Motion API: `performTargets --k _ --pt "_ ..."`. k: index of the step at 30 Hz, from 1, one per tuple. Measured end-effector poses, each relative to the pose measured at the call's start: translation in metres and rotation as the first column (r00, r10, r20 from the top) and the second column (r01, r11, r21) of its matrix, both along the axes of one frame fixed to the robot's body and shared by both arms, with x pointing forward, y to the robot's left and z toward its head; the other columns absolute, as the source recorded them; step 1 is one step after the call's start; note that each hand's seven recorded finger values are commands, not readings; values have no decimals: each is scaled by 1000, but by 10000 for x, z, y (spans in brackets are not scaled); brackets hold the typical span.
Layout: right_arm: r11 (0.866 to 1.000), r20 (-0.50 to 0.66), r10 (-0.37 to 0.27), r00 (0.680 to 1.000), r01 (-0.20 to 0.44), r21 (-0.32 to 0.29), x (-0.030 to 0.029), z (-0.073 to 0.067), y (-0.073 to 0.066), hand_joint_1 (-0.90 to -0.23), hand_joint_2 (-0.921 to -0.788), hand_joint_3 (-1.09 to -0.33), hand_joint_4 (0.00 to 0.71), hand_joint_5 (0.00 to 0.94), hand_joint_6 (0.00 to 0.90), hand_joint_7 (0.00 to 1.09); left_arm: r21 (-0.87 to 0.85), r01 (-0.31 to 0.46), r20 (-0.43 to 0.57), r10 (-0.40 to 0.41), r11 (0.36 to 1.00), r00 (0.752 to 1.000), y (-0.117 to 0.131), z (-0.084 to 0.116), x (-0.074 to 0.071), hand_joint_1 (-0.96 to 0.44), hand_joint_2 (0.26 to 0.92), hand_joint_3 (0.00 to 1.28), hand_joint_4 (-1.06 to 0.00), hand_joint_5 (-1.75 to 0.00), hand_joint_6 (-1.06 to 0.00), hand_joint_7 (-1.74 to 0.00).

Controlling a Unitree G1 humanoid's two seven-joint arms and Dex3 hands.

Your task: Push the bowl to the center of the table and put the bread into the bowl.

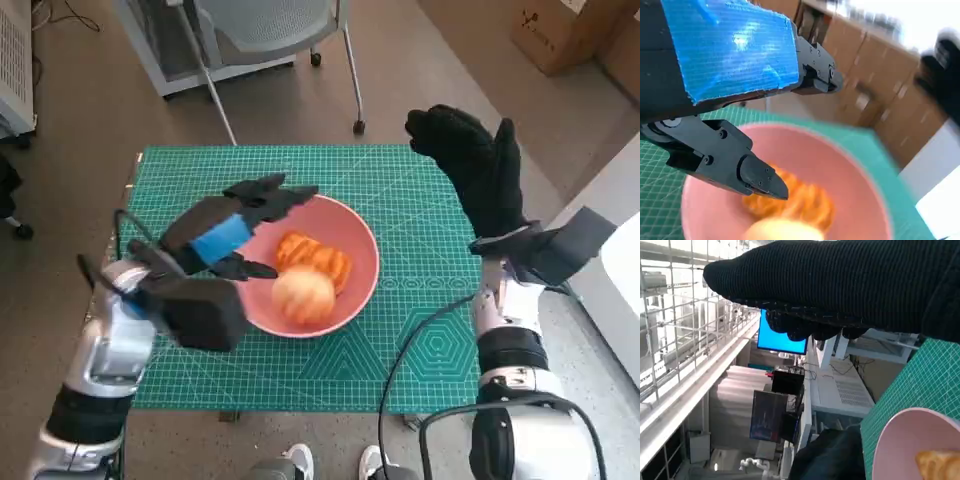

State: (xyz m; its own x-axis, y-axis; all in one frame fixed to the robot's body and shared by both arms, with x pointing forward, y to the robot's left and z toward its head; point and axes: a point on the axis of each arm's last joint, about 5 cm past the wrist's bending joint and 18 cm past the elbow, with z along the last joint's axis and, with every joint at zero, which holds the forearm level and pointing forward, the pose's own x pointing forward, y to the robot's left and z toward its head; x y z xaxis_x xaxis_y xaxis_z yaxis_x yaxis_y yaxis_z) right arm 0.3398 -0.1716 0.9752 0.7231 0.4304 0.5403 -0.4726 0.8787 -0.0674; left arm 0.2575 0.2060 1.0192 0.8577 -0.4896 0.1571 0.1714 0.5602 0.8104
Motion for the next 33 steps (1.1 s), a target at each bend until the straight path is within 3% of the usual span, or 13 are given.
performTargets --k 6,16,22,33 --pt "1000 23 5 1000 -4 -8 3 40 7 -660 -921 -655 230 2 374 3 -260 -2 59 18 966 998 181 9 -150 -451 884 29 -178 -7 -314 -9" --pt "1000 68 9 998 -8 -11 3 114 6 -661 -921 -650 227 0 377 4 -620 -12 62 65 784 996 354 -51 -417 -583 920 157 -169 -1 -290 0" --pt "1000 87 23 996 -23 2 5 148 24 -663 -921 -643 227 0 377 3 -684 -55 29 103 727 994 409 -87 -491 -641 921 235 -159 0 -296 -6" --pt "999 105 47 993 -46 -12 7 181 85 -673 -921 -652 227 0 349 0 -680 -76 -3 100 729 995 396 -161 -540 -631 921 290 -133 0 -274 0"
